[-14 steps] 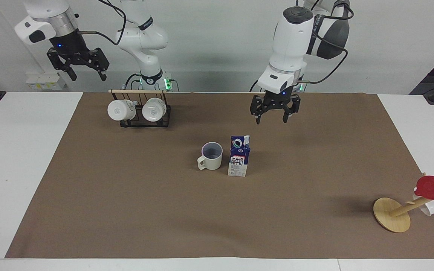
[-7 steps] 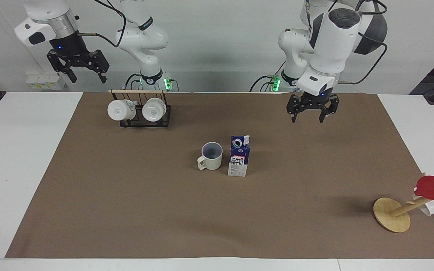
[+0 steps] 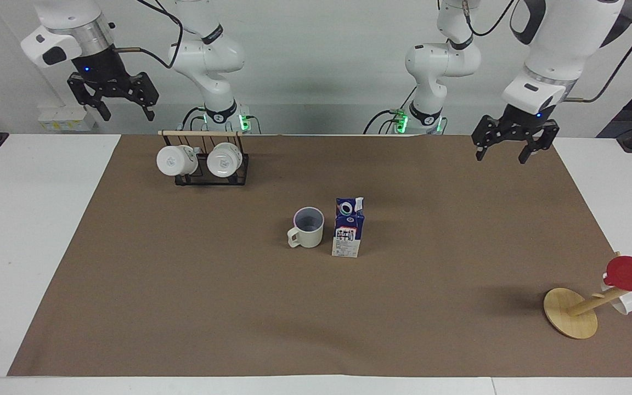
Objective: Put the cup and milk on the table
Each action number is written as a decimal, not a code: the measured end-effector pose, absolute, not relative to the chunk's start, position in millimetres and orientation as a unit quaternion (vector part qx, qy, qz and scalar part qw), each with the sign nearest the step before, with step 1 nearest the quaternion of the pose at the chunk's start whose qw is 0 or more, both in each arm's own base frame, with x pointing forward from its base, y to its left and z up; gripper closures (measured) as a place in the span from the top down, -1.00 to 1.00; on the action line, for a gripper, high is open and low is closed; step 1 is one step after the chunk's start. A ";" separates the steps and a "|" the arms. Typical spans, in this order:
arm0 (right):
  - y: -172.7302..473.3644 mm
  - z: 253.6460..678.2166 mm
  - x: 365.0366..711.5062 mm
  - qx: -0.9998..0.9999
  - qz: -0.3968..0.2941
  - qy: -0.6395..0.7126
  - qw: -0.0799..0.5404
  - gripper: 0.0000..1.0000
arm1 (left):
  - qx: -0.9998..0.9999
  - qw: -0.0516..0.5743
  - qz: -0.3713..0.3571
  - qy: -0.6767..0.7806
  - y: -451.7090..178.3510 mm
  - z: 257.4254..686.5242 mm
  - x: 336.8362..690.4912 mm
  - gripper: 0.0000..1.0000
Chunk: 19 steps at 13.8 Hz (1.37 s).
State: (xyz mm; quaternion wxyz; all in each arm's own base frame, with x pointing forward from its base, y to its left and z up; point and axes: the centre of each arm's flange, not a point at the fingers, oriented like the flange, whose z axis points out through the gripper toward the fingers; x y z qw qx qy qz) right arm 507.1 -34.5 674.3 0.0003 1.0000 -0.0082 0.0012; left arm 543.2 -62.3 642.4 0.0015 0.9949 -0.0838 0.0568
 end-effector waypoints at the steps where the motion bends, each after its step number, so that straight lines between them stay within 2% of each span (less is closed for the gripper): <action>1: -35.6 674.3 507.0 1.000 0.001 -0.009 0.000 1.00 | 0.995 0.001 0.051 -0.084 -53.4 650.3 541.8 1.00; 6: -33.9 674.4 507.1 1.000 0.001 -0.008 0.000 1.00 | 0.997 0.002 0.033 -0.073 -31.3 679.0 548.0 1.00; 19: -33.9 674.5 507.1 1.000 0.001 -0.008 0.000 1.00 | 0.998 0.001 0.006 -0.069 -26.3 669.4 536.1 1.00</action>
